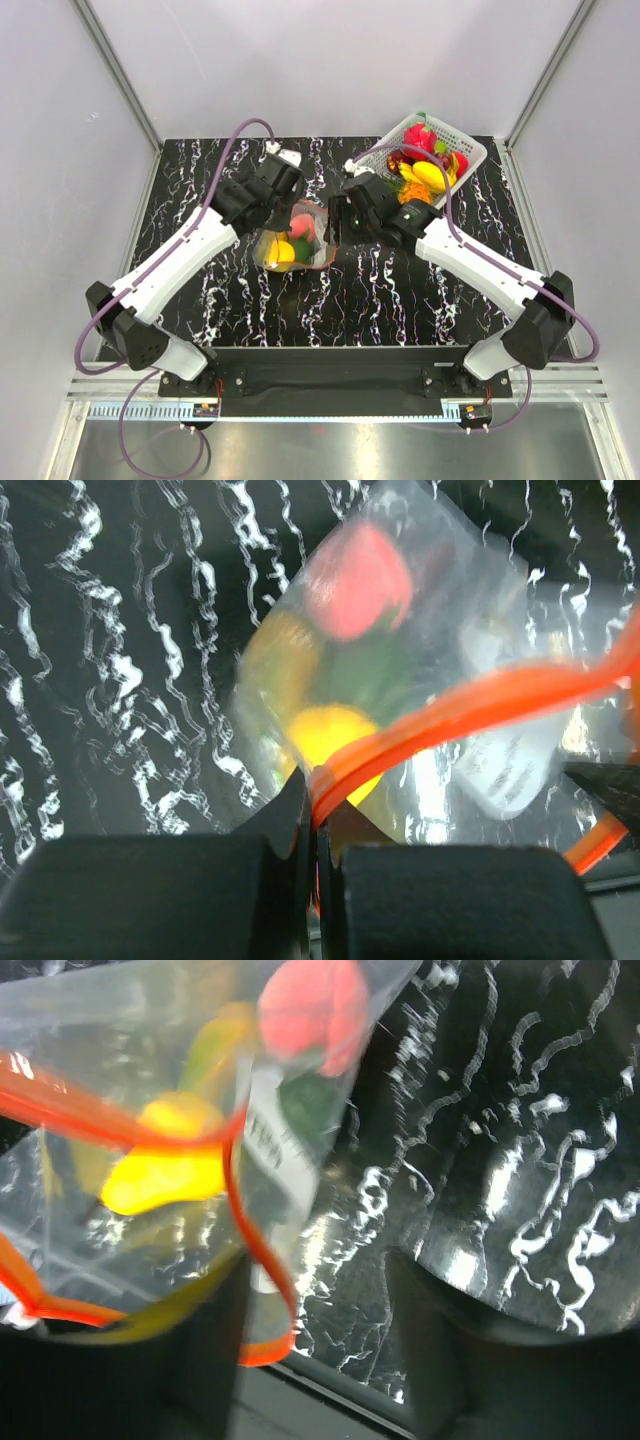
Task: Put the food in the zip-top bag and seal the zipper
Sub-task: Adjust the zipper food storage bag at the center of the board, then pick up the fake fruit from the bin.
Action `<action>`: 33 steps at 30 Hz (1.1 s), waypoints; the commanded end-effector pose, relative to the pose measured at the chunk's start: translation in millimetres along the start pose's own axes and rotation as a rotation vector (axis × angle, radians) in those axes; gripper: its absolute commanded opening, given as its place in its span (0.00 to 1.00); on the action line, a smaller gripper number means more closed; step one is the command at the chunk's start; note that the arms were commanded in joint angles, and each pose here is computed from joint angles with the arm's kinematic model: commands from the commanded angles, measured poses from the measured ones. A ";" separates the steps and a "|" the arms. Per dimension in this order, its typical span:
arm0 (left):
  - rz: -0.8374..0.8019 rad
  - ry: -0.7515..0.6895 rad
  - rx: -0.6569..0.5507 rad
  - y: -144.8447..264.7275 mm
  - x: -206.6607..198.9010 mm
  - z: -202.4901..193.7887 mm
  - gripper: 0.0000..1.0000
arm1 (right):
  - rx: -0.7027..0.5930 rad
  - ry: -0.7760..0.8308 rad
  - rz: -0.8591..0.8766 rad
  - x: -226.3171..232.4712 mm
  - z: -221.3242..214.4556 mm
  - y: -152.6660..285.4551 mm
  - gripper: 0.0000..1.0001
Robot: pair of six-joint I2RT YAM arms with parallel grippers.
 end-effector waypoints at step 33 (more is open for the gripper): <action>-0.264 0.044 -0.032 -51.8 -52.5 -18.6 0.00 | -0.097 0.240 -0.571 -347.3 114.0 -14.1 1.00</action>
Point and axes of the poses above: each gripper's point midway between its finger pads, its own y axis back along the fingers, its own x axis along the line the jaws close on, z = x × y, the point moved 3 cm from there along y, back along the fingers, and after that the axes turned 10 degrees about y, right-handed, at the moved point
